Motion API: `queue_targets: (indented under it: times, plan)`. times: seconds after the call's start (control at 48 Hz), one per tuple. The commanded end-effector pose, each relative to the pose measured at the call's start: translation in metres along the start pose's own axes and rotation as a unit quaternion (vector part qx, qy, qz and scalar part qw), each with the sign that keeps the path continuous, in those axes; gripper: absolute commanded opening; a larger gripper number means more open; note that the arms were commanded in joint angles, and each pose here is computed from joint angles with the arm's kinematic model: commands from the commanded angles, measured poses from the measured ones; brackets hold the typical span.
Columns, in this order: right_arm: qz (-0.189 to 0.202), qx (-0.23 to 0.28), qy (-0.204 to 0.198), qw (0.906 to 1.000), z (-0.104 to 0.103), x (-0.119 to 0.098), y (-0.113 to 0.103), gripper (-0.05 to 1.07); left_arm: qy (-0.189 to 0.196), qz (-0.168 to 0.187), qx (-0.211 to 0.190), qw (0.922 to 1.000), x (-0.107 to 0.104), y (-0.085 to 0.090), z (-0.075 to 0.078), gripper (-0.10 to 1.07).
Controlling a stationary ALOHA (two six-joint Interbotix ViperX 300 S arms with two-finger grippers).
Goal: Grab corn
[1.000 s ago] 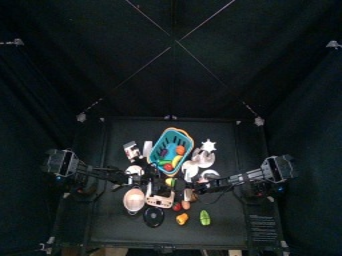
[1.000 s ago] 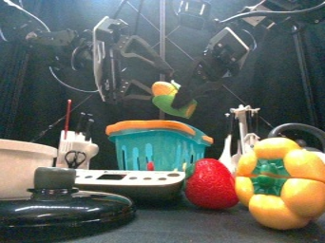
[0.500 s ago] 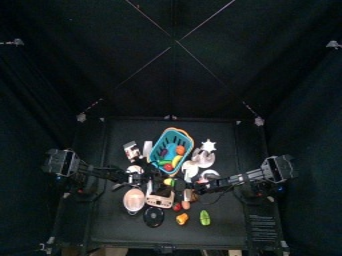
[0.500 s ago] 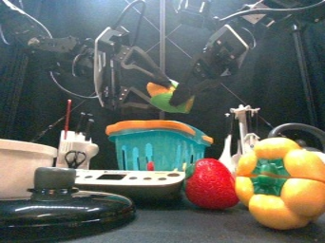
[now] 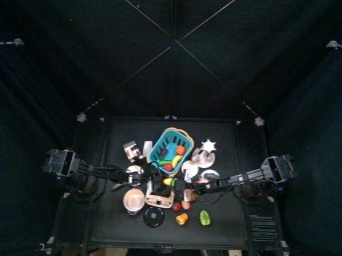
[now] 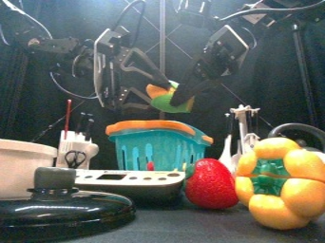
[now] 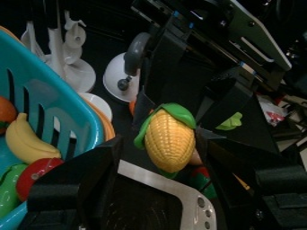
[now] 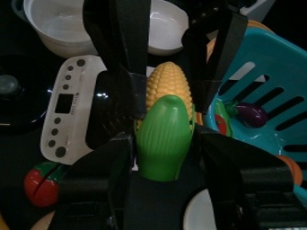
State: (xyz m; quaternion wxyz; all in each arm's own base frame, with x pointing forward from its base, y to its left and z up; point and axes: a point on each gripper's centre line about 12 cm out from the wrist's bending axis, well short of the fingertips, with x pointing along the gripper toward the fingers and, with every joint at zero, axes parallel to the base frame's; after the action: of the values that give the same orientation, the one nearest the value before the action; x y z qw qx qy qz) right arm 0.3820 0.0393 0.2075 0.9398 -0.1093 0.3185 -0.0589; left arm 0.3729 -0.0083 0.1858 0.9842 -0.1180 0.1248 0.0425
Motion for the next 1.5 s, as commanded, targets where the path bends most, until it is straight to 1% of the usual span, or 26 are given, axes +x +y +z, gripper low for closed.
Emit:
queue_targets:
  times: [0.0, 0.104, 0.208, 0.312, 0.417, 0.542, 0.646, 0.917, 1.146, 1.292, 1.479]
  plan:
    - [0.003, 0.004, -0.02, 0.9998, 0.013, -0.006, 0.0, 0.7, -0.014, -0.005, 0.004, 0.9999, 0.004, -0.003, 0.01, 0.77]
    - [0.003, 0.005, -0.019, 0.9998, 0.013, -0.006, 0.0, 0.7, -0.013, -0.005, 0.003, 0.9999, 0.003, -0.002, 0.01, 0.65]
    - [0.0, 0.012, -0.017, 0.9998, 0.013, -0.006, -0.001, 0.72, -0.013, -0.004, 0.003, 0.9999, 0.003, -0.002, 0.009, 0.59]
    - [0.003, 0.027, -0.014, 0.9995, 0.013, -0.006, -0.001, 0.74, -0.011, -0.004, 0.002, 0.9999, 0.002, -0.002, 0.008, 0.58]
    - [0.005, 0.037, -0.012, 0.9992, 0.013, -0.007, 0.0, 0.8, -0.011, -0.004, 0.002, 0.9999, 0.002, -0.002, 0.008, 0.58]
    - [0.009, 0.045, -0.01, 0.9989, 0.012, -0.008, 0.001, 0.93, -0.011, -0.003, 0.002, 0.9999, 0.002, -0.002, 0.008, 0.58]
    - [0.009, 0.046, -0.01, 0.9989, 0.012, -0.01, 0.0, 1.01, -0.01, -0.003, 0.001, 0.9999, 0.001, -0.001, 0.007, 0.58]
    - [0.016, 0.045, -0.026, 0.9985, 0.015, -0.027, 0.002, 1.02, -0.01, -0.004, 0.001, 0.9999, 0.001, -0.002, 0.007, 0.58]
    - [0.017, 0.041, -0.025, 0.9987, 0.012, -0.032, 0.005, 1.02, -0.01, -0.004, 0.001, 0.9999, 0.001, -0.002, 0.007, 0.58]
    - [0.011, 0.042, -0.023, 0.9988, 0.008, -0.037, 0.003, 1.02, -0.01, -0.004, 0.001, 0.9999, 0.001, -0.002, 0.007, 0.58]
    - [0.012, 0.045, -0.025, 0.9986, 0.007, -0.042, 0.002, 1.02, -0.01, -0.004, 0.001, 0.9999, 0.001, -0.002, 0.007, 0.58]
